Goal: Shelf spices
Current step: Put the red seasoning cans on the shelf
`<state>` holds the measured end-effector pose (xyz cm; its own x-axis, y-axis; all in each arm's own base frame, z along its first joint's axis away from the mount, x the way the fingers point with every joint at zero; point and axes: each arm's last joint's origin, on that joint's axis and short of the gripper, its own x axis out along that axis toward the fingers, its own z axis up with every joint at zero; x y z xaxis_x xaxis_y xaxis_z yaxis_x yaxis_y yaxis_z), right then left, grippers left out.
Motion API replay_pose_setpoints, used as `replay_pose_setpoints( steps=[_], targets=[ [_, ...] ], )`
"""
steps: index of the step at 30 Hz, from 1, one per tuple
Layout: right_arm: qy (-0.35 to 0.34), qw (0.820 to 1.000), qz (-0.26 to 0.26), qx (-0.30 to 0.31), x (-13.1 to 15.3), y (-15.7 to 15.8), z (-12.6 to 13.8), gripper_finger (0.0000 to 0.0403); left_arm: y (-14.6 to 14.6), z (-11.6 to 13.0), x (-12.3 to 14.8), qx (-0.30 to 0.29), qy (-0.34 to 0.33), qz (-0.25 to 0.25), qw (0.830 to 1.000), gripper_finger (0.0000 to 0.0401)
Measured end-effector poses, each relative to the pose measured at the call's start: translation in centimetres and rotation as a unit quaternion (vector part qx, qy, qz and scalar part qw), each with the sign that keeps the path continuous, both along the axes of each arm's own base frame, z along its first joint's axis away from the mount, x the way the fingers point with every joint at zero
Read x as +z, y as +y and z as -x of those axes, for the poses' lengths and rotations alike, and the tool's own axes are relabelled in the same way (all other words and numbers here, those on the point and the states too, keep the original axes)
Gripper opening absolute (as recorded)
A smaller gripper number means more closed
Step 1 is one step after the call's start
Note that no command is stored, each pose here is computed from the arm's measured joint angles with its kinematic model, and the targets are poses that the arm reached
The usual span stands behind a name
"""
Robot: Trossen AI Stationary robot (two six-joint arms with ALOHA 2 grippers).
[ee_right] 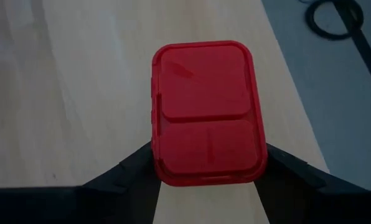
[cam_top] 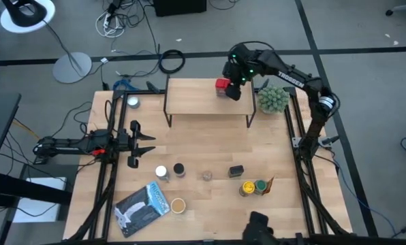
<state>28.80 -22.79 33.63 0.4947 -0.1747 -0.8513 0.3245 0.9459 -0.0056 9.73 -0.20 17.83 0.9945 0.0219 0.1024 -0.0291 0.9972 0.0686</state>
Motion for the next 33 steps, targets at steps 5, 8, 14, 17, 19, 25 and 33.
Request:
replay_pose_setpoints(
  steps=[5,8,14,17,19,25,33],
  targets=[
    [-0.014,1.0,0.015,-0.016,-0.4,0.7,3.4,0.0223,0.0,0.0,-0.2,0.0,0.01,0.0,1.0,0.017],
    [-0.036,0.998,0.045,-0.017,-0.5,1.2,5.3,0.0222,0.0,0.0,-0.2,0.0,0.01,0.0,1.0,0.017],
    [-0.071,0.99,0.12,-0.011,-0.3,0.8,7.6,0.0225,0.0,0.0,-0.1,0.0,0.006,0.0,1.0,0.017],
    [-0.07,0.99,0.123,0.0,-0.4,0.2,8.3,0.0224,0.0,0.0,-0.1,0.0,0.007,0.0,1.0,0.017],
    [-0.072,0.991,0.114,0.013,-0.7,-0.1,8.6,0.0223,0.0,0.0,-0.1,0.0,0.007,0.001,1.0,0.017],
    [-0.067,0.992,0.105,0.021,-1.1,-1.1,9.7,0.0225,0.0,0.0,-0.2,0.0,0.01,0.001,1.0,0.017],
    [-0.075,0.992,0.101,0.019,-1.2,-2.0,10.8,0.0224,0.0,0.0,-0.2,0.0,0.011,-0.001,1.0,0.017]
  ],
)
